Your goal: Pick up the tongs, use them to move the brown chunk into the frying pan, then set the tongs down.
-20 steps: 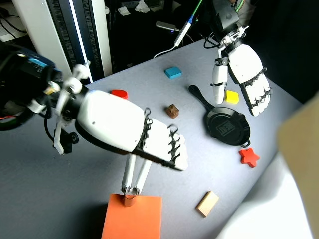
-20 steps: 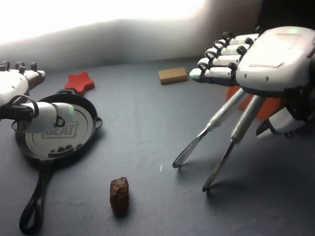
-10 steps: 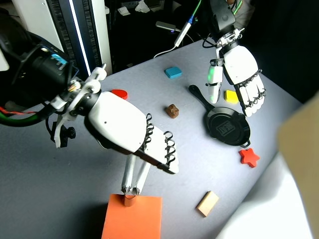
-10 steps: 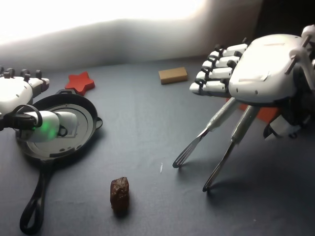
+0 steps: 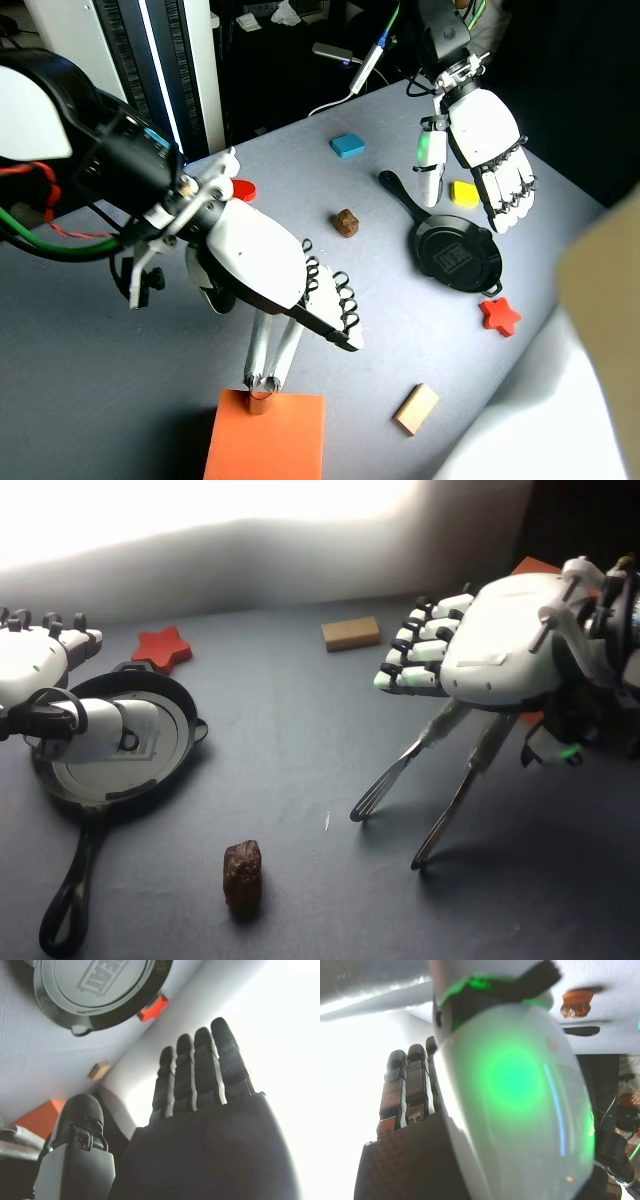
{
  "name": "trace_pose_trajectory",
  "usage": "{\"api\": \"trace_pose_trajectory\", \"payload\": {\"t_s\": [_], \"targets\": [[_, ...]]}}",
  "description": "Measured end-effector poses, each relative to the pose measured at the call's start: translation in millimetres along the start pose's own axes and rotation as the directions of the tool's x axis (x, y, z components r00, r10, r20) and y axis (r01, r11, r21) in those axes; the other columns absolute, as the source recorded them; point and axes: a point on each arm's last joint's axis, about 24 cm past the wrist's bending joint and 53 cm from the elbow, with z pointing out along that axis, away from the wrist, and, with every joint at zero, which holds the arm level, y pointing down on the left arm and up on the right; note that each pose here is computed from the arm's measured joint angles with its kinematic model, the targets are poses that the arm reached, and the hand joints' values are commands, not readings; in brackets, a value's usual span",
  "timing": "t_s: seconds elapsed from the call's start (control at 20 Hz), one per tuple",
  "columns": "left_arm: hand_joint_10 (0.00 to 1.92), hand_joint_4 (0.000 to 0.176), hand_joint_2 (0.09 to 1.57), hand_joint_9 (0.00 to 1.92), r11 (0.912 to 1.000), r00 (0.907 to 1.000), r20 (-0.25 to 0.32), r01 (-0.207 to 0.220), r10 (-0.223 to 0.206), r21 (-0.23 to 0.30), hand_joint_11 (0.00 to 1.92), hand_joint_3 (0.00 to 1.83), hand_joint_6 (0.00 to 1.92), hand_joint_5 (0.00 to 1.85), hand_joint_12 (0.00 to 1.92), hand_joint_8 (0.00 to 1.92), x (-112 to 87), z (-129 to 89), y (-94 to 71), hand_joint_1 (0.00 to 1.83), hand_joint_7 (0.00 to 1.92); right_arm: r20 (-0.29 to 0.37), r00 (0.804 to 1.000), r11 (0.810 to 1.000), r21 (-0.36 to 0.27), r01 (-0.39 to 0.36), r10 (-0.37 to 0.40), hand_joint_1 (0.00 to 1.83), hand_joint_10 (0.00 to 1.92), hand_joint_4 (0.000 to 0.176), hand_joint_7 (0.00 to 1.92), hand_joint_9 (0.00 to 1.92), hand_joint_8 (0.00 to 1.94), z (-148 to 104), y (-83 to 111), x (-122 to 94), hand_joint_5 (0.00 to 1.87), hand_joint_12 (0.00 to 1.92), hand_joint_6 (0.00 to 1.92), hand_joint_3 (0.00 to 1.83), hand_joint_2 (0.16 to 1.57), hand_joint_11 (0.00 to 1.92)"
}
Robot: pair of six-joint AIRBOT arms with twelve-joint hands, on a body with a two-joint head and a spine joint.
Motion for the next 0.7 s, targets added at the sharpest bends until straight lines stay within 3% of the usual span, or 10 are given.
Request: {"api": "trace_pose_trajectory", "payload": {"t_s": [0.45,0.7], "targets": [[0.00,0.000,1.25,0.13,1.0000,0.9999,-0.015,0.000,0.000,0.003,0.00,0.00,0.01,0.11,0.47,0.00,6.0,-2,-1.0,0.01,0.15,-0.076,0.996,0.999,0.026,-0.041,0.043,1.11,0.00,0.000,0.00,0.00,0.00,16,0.5,8,0.00,0.00,0.00,0.00,0.86,0.00],[0.00,0.000,1.25,0.14,1.0000,1.0000,-0.007,0.001,-0.001,-0.003,0.00,0.00,0.00,0.12,0.44,0.00,4.1,-2,0.3,0.01,0.15,-0.094,0.994,0.997,0.054,-0.048,0.053,1.09,0.00,0.000,0.00,0.00,0.00,25,-9.4,9,0.00,0.00,0.00,0.00,0.86,0.00]]}}
